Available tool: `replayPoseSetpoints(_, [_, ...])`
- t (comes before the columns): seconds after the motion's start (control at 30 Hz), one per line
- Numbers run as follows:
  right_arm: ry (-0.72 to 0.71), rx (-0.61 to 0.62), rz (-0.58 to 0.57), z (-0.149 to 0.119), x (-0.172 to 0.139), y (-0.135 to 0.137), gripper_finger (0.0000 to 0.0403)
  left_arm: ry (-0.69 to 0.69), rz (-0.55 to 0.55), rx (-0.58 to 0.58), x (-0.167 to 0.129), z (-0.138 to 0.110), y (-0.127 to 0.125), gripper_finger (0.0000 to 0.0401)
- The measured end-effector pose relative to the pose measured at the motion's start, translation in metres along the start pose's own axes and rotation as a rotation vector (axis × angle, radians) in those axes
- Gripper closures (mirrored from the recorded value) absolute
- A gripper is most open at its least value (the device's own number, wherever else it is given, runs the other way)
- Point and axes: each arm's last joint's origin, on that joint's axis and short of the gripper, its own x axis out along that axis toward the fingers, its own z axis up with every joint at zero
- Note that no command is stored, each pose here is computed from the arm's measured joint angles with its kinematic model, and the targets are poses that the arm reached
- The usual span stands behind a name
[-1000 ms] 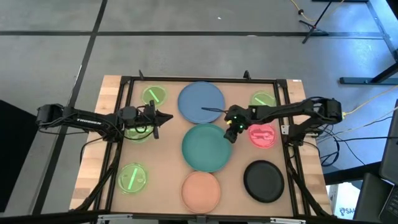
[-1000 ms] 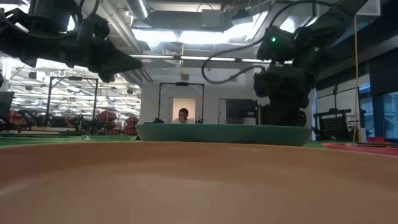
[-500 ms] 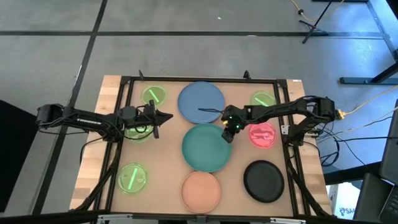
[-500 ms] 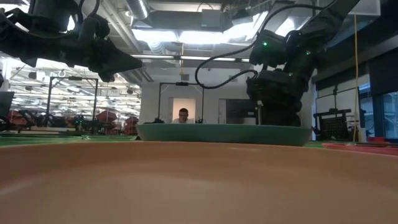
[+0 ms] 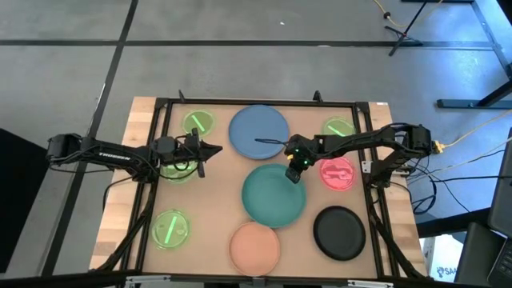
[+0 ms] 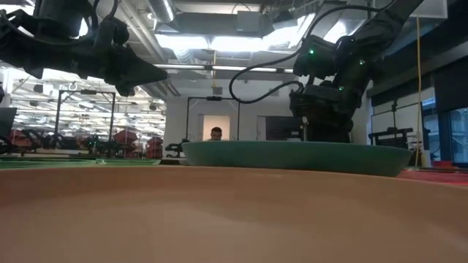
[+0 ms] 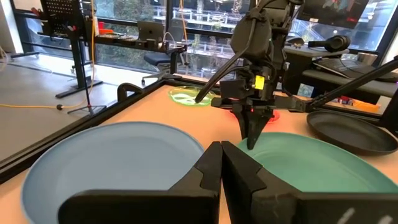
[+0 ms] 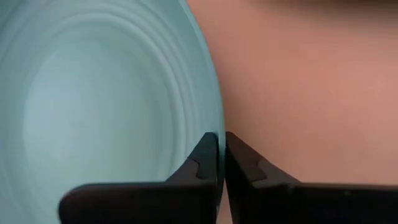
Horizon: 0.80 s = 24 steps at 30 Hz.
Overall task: Stack plastic plates
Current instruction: Stack the green plate on top of the blue plate
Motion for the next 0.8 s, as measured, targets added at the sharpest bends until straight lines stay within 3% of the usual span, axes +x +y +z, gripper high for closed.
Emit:
replayPoseSetpoints(0.37, [-0.012, -0.046, 0.004, 0.008, -0.008, 0.005, 0.0401, 0.001, -0.002, -0.018, 0.000, 0.000, 0.000, 0.0397])
replayPoseSetpoints(0.8, [-0.220, -0.098, -0.013, 0.084, -0.063, -0.004, 0.0401, -0.003, 0.030, -0.029, 0.000, 0.000, 0.001, 0.0397])
